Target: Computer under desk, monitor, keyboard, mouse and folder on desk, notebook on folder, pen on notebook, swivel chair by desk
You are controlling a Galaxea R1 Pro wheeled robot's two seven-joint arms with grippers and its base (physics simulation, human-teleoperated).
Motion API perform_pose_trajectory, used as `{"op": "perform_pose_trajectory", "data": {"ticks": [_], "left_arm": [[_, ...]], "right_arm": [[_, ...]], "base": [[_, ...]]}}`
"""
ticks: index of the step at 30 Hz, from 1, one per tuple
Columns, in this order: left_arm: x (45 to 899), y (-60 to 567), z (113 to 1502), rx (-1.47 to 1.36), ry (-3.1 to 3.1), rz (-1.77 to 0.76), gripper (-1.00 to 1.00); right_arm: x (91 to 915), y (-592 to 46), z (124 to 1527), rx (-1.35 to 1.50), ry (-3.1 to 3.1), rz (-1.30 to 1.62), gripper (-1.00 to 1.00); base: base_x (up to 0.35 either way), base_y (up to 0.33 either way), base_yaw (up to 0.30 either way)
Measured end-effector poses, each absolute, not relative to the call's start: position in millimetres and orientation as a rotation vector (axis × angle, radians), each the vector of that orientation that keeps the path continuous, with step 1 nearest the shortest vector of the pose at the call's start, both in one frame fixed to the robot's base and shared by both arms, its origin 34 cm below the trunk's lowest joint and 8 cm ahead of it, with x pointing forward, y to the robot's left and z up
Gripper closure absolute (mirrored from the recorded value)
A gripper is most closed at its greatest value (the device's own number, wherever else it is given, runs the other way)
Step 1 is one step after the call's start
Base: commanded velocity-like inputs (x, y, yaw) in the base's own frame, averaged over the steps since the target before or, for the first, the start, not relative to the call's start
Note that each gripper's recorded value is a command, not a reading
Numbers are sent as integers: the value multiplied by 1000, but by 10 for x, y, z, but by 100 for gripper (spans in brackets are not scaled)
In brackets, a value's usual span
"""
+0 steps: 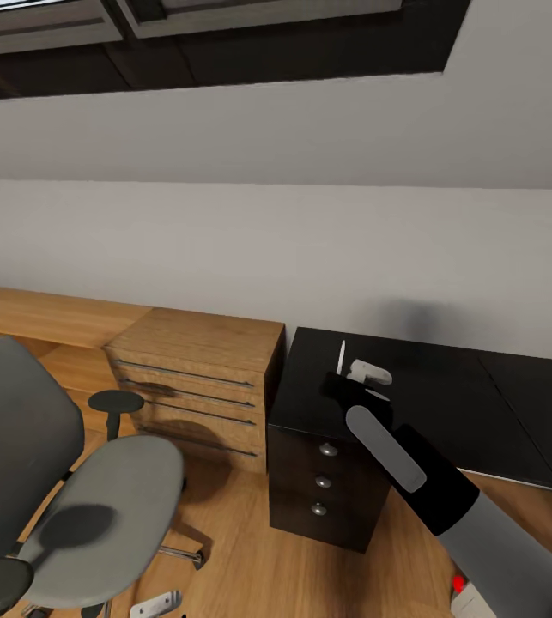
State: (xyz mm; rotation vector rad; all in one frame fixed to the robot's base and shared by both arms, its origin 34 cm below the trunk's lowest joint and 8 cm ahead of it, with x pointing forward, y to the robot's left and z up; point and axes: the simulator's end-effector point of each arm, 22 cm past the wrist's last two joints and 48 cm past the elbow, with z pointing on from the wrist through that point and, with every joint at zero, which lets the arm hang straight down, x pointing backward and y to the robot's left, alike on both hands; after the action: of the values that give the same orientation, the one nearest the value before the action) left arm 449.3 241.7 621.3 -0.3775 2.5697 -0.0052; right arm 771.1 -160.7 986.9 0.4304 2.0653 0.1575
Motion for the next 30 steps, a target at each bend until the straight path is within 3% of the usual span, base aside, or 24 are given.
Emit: {"op": "perform_pose_trajectory", "data": {"ticks": [11, 30], "left_arm": [[4477, 2447, 6204, -389, 2571, 0, -100], [4470, 2462, 6185, -391, 2536, 8, -100]], "right_arm": [[7711, -1611, 9878, 432, 2063, 158, 100], [7785, -1939, 9808, 526, 2066, 123, 100]], "base": [[0, 0, -59], [0, 0, -265]]}}
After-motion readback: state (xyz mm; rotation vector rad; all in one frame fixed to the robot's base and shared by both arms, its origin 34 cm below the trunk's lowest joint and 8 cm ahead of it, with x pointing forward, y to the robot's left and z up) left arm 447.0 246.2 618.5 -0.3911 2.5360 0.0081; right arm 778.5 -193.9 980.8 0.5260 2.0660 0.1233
